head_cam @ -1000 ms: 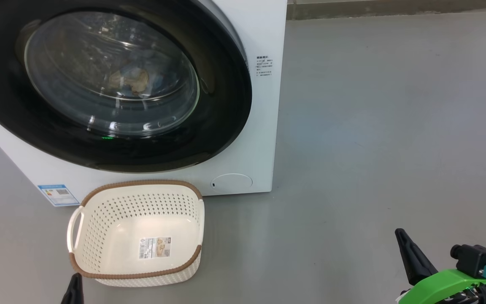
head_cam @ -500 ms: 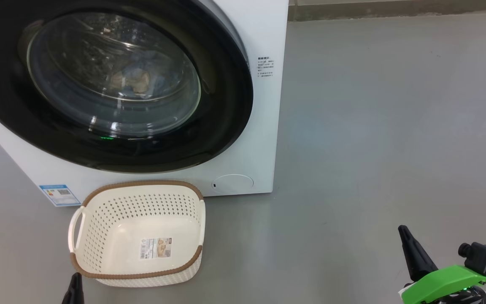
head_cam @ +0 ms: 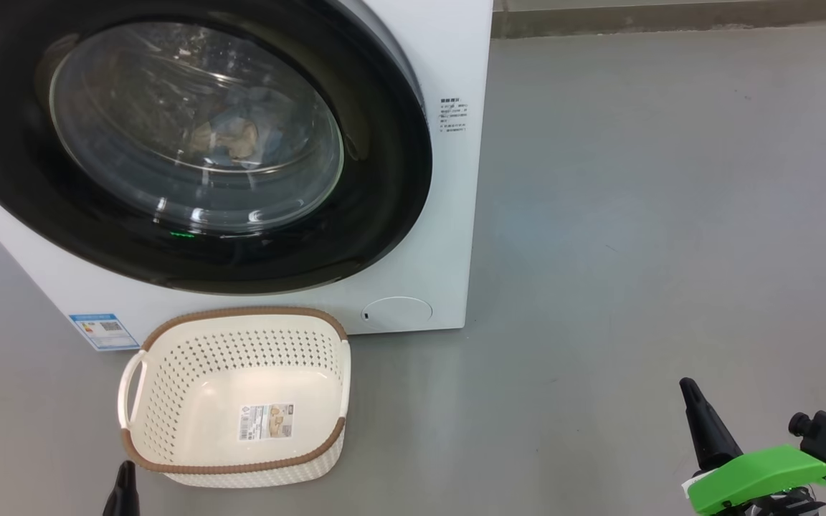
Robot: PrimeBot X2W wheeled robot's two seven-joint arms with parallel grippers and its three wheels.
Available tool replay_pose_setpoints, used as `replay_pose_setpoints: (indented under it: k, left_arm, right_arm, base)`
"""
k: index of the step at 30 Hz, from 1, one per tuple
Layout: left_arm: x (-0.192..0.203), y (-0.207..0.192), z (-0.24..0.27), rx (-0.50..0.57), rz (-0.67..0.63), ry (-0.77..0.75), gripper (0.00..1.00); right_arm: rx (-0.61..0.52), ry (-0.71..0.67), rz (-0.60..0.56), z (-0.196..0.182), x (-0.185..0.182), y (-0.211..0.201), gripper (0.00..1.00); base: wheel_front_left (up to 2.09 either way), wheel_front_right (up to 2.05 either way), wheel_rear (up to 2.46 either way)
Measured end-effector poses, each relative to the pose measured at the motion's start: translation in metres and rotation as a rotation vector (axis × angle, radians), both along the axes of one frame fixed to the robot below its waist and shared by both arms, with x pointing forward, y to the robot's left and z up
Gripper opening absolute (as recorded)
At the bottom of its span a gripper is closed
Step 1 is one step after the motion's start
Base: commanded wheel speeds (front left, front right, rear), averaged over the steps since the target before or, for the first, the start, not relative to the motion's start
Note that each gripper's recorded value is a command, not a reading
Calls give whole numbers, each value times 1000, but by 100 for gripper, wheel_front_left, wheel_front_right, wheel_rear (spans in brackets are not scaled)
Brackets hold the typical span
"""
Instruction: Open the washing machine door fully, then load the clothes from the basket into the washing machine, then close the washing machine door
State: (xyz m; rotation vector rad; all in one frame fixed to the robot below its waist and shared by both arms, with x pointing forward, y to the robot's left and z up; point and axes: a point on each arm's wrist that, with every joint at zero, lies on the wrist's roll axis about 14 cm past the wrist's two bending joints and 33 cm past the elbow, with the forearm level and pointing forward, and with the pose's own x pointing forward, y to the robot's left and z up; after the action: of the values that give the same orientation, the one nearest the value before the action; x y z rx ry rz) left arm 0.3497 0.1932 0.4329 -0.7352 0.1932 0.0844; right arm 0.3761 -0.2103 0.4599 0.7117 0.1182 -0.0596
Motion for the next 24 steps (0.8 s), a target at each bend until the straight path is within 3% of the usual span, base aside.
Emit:
replay_pose_setpoints:
  k: [24]
  left_arm:
    - [6,2,8,-242,58,-10,0]
  right_arm:
    - [247,-9,-48,7,3,-1,0]
  base:
    - [0,0,0]
